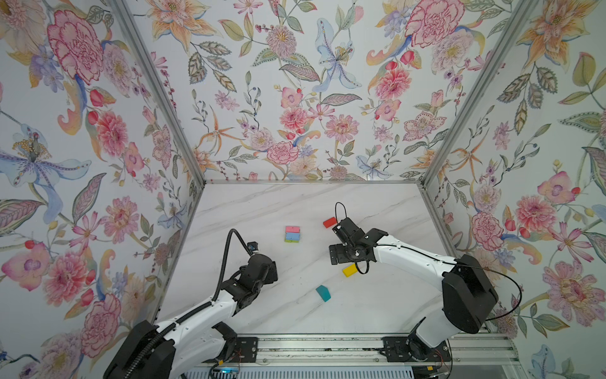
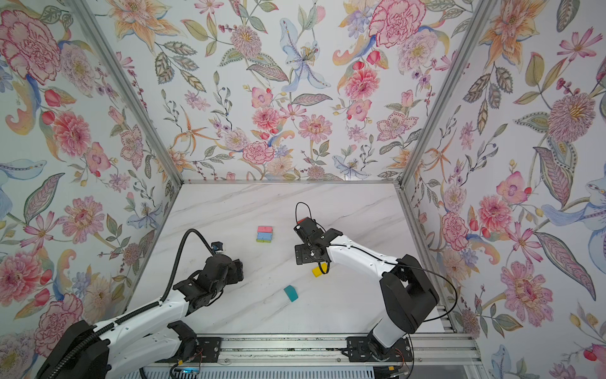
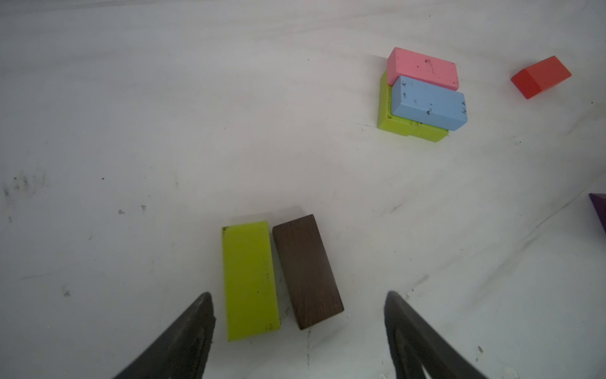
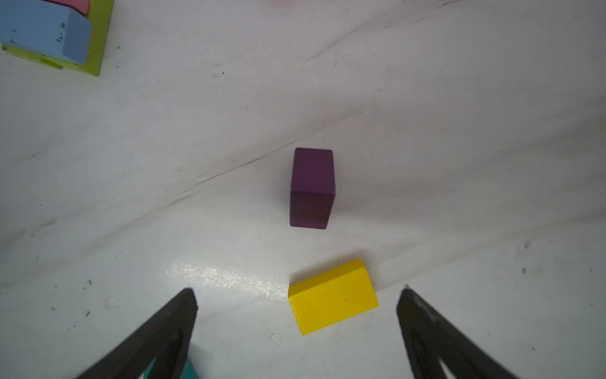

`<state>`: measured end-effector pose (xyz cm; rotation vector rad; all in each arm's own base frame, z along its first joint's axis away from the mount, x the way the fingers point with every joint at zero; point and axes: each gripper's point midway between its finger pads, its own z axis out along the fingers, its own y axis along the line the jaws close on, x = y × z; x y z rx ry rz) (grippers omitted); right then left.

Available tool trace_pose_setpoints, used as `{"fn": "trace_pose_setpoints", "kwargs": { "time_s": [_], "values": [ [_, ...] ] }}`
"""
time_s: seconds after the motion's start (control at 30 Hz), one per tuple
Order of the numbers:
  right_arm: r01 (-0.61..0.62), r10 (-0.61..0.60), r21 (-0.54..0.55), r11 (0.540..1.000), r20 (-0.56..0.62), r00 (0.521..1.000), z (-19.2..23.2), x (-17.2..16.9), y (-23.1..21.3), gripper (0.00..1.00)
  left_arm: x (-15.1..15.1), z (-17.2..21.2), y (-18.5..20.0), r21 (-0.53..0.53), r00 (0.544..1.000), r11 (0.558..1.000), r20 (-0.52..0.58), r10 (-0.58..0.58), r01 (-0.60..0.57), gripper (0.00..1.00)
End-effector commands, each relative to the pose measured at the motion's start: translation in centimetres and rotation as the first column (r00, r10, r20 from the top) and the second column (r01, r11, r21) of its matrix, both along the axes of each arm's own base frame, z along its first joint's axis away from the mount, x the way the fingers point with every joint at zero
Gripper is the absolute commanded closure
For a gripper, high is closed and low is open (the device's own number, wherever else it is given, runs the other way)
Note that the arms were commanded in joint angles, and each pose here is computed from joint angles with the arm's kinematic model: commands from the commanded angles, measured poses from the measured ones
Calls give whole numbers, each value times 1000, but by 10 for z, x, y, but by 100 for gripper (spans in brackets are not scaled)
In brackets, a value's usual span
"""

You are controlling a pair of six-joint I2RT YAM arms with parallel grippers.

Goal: Build the wood block tower
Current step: 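Lower the left gripper over the lime green block beside the brown block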

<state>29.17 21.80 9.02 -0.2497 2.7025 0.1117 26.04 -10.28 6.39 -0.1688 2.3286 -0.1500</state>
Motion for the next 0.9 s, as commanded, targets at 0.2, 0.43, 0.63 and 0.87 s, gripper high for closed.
{"fn": "trace_pose_setpoints", "kwargs": {
  "time_s": [0.2,0.43,0.63,0.87],
  "values": [
    [-10,10,54,998,6,1000,1,1,-7,2,-6,-15,20,44,995,996,-61,74,-72,24],
    [-7,7,72,997,0,1000,-2,3,-12,2,-6,-30,31,60,989,994,-109,98,-92,27],
    [-12,13,70,997,-10,1000,-5,1,-14,2,-4,-34,38,77,986,991,-121,114,-105,31],
    [16,-15,76,997,-13,1000,-6,8,-23,2,-2,-38,43,77,984,991,-133,119,-109,34]
  ]
}}
